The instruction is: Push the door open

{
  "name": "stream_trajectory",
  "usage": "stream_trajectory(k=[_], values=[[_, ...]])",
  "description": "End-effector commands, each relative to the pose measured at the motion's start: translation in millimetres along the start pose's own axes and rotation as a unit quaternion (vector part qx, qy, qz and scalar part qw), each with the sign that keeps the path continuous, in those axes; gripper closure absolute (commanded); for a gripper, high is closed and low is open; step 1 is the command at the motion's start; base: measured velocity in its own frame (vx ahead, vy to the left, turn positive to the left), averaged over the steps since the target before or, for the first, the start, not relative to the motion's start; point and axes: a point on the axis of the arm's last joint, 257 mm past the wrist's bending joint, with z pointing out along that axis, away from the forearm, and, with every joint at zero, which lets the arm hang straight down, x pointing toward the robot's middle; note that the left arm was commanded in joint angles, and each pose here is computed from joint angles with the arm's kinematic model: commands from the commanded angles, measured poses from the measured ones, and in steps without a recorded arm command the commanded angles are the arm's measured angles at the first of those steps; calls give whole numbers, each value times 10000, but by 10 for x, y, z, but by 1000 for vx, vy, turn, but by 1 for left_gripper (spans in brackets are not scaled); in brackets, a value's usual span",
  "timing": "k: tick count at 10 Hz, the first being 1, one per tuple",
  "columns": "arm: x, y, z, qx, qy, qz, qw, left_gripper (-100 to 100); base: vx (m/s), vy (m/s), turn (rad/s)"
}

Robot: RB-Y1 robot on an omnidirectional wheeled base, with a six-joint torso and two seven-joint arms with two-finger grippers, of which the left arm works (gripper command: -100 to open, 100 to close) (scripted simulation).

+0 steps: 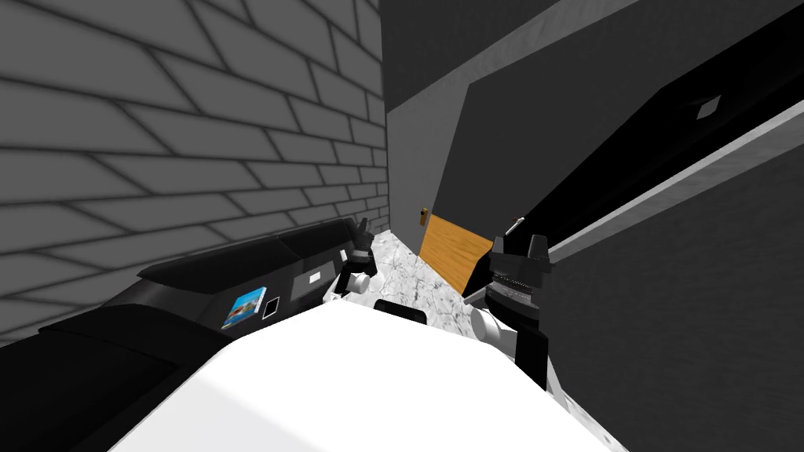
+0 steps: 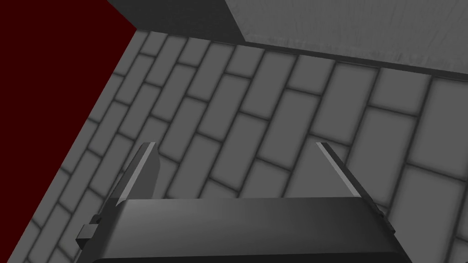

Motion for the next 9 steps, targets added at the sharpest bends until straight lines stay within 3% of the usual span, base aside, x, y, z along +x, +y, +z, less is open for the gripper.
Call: stream_trajectory(k=[1, 9], values=[[84, 148, 14, -126, 87, -61, 9999, -100, 127, 44, -87], [426, 772, 54, -639, 424, -274, 9967, -100, 100, 42, -70]])
